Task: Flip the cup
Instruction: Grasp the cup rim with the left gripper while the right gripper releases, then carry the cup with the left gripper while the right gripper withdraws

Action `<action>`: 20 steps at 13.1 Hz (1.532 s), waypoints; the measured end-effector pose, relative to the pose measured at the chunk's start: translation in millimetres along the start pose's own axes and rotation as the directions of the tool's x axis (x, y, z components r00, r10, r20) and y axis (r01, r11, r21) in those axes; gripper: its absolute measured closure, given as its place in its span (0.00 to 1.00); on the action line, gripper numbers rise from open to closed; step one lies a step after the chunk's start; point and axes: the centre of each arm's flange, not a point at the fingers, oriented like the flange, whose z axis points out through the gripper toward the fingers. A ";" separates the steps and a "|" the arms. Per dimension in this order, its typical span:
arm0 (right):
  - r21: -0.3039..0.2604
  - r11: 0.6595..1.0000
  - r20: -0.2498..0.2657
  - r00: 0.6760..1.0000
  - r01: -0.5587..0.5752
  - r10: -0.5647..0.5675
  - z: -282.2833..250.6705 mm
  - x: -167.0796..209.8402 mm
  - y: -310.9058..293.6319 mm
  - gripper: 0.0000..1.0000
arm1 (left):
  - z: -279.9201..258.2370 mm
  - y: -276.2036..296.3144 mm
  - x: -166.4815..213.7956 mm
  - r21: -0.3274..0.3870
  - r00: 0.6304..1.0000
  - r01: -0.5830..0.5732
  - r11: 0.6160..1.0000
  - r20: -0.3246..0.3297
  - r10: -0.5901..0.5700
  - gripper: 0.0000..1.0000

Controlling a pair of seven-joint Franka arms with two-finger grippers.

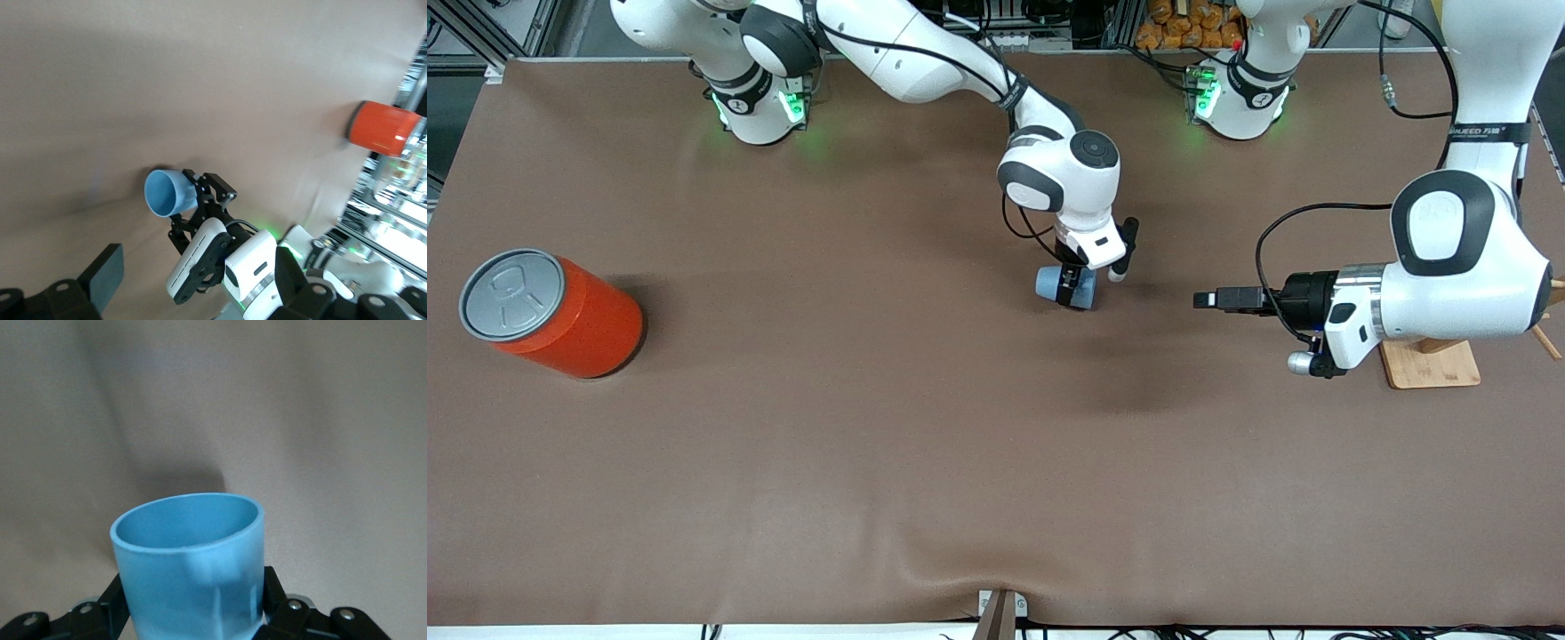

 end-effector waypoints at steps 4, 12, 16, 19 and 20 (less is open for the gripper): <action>-0.008 1.000 -0.004 1.000 -0.005 0.005 -2.8 0.9 5.4 0.13 | 25.2 -43.7 -3.3 -0.145 0.999 -0.037 0.989 0.000 0.037 0.00; -0.011 1.000 0.059 0.998 -0.018 0.019 -57.0 -6.9 17.4 0.00 | 81.6 -95.8 -9.1 -0.305 0.995 -0.089 0.948 -0.068 0.072 0.00; 0.006 0.997 0.071 0.995 -0.074 0.074 -136.5 -16.1 39.9 0.00 | 117.7 -126.2 -5.9 -0.388 0.988 -0.127 0.913 -0.134 0.081 0.00; -0.016 0.980 0.060 0.978 -0.199 0.200 -194.1 -48.6 122.1 0.00 | 149.4 -142.2 -7.4 -0.452 0.981 -0.141 0.881 -0.182 0.064 0.00; -0.028 0.966 0.053 0.964 -0.258 0.259 -209.9 -67.9 162.7 0.00 | 160.9 -141.5 -8.6 -0.463 0.980 -0.140 0.875 -0.189 0.057 0.00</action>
